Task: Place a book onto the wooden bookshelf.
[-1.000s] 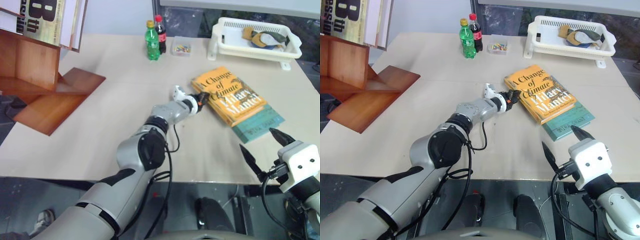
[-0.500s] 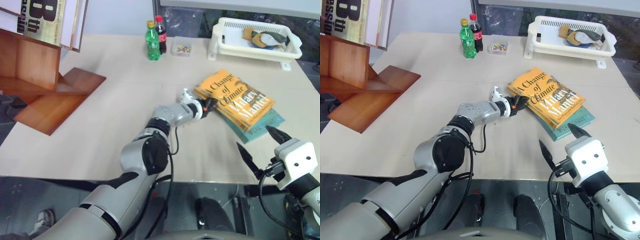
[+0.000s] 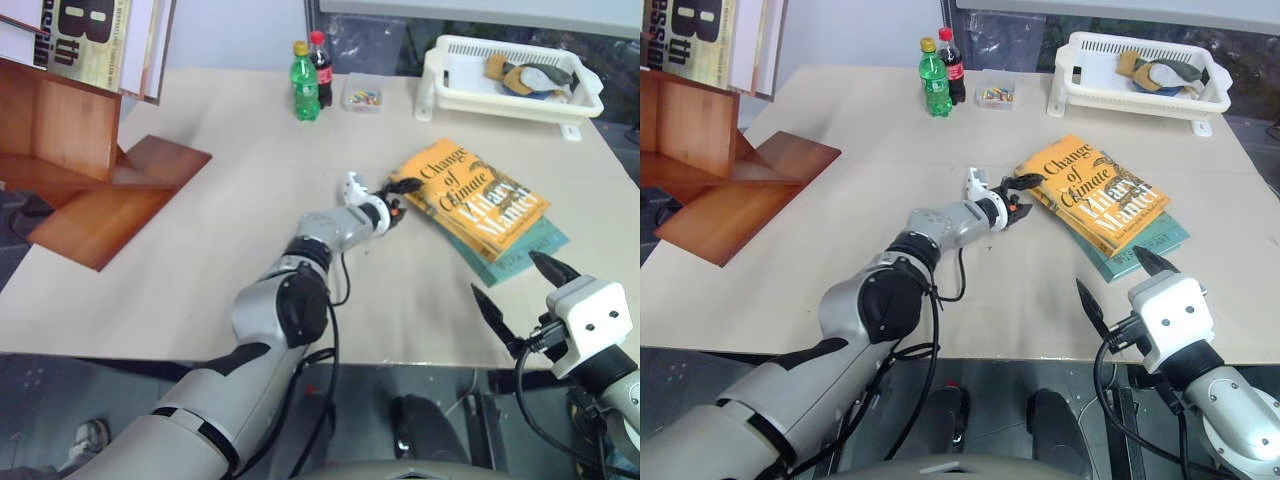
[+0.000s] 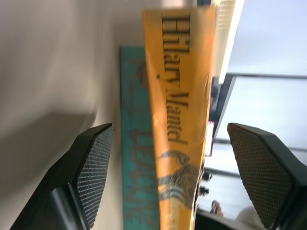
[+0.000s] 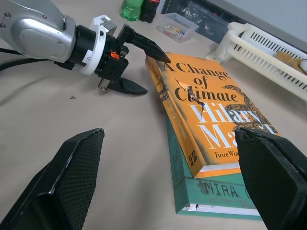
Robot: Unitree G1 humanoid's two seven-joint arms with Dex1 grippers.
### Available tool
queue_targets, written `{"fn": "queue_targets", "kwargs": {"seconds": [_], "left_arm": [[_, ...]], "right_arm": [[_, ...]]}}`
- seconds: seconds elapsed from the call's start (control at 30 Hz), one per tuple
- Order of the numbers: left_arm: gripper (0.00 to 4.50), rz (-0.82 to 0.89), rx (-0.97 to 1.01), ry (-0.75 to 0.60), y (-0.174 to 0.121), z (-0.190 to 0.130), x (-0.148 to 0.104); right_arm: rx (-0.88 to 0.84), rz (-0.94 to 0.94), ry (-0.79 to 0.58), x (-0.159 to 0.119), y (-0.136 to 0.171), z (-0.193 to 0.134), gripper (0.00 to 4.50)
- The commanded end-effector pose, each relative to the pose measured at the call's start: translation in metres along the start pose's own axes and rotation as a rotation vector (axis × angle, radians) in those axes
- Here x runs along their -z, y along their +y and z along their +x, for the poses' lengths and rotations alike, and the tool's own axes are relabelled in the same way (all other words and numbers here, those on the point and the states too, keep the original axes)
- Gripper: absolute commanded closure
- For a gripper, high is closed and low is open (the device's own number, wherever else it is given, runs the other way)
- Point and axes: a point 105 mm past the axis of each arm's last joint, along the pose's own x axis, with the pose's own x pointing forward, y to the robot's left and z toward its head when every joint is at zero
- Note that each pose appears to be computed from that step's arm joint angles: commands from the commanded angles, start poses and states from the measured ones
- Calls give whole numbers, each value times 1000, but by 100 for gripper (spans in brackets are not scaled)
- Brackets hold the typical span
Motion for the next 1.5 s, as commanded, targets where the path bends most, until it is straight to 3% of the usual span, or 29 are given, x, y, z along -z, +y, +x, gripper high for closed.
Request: {"fn": "queue_targets", "kwargs": {"seconds": [0.03,0.17,0.27,0.47,0.53,1.03,1.4,1.43,1.5], "left_arm": [[45,-20,39,-19,-8,5,4],[45,-40,49,-37,-11,9,8],[112,-37,46,-39,-11,10,9],[380,-43,43,-36,-10,10,9],[446,-45,47,-31,-10,8,7],[449,-53,60,79,-3,-22,-16],[449,-8,41,65,0,-25,-21],[390,24,41,74,0,-21,-16],[352,33,42,93,-1,-17,-8]], "right_arm": [[-4,-16,-45,-12,1,-2,0],[-2,-16,-46,-12,1,-2,0],[0,-16,-46,-12,1,-3,0],[3,-14,-47,-12,1,-3,0],[4,-13,-48,-12,1,-3,0],[-11,-8,-52,-13,3,1,0],[-33,-6,-59,-14,6,7,0],[-36,-7,-60,-15,6,7,0],[-38,-7,-62,-15,6,8,0]]}}
